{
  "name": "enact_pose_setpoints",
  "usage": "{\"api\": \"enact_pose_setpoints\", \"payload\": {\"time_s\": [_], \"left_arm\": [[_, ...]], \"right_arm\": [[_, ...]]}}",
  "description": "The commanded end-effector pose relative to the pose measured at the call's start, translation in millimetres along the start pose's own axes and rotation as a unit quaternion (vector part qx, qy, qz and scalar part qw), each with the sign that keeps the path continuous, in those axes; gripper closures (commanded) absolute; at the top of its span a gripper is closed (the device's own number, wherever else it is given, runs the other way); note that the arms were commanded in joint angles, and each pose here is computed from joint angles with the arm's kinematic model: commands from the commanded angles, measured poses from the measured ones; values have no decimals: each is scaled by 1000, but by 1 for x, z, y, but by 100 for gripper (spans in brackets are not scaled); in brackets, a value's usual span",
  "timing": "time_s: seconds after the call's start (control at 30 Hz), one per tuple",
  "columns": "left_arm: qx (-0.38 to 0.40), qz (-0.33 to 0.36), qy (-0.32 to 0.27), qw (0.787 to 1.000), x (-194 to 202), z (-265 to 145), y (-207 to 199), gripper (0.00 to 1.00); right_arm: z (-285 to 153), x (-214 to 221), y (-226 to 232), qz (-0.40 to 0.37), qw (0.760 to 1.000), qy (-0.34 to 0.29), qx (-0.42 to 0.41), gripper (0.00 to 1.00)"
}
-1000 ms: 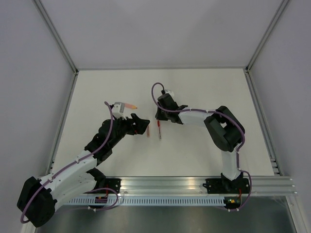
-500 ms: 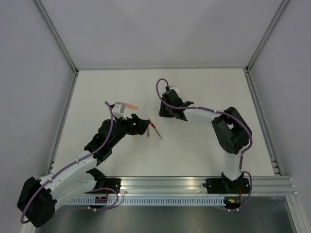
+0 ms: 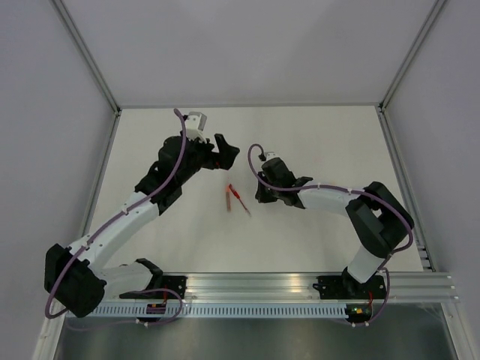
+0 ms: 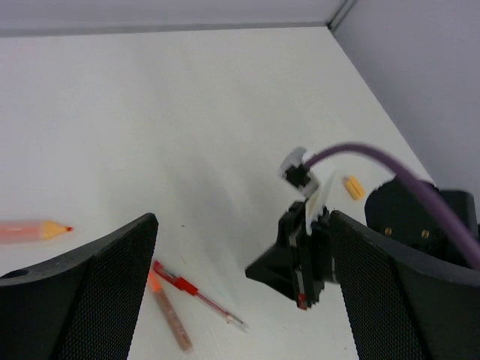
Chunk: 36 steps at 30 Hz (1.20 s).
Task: Insert the pens into the pen caps
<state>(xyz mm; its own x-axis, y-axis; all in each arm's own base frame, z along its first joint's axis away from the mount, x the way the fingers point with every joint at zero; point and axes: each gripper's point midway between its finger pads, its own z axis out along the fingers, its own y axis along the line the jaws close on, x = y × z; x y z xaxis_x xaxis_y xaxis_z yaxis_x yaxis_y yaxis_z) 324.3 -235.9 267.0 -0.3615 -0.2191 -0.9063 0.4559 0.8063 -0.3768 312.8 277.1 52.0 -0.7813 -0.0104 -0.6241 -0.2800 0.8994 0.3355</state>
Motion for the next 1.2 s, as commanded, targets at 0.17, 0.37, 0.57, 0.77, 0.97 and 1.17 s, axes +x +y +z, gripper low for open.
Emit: {"api": "enact_pose_setpoints", "payload": {"time_s": [0.17,0.37,0.57,0.77,0.97,1.17], "left_arm": [[-89,134,65,985,-29,20,102,4],[-138,218,97,961,-35,37,169,5],[-103,299,143,938,-8,52,201,10],[-67,344,214,912,39,75,226,11],[-64,385,258,884,61,86,250,12],[24,433,280,856,84,85,239,12]], "right_arm": [[15,27,32,-13,997,31,-65,100],[20,51,54,20,987,73,-139,100],[18,53,62,30,983,79,-163,100],[-1,38,73,27,980,52,-188,100],[-19,13,55,15,990,-7,-142,100],[-26,3,52,20,990,-28,-138,100]]}}
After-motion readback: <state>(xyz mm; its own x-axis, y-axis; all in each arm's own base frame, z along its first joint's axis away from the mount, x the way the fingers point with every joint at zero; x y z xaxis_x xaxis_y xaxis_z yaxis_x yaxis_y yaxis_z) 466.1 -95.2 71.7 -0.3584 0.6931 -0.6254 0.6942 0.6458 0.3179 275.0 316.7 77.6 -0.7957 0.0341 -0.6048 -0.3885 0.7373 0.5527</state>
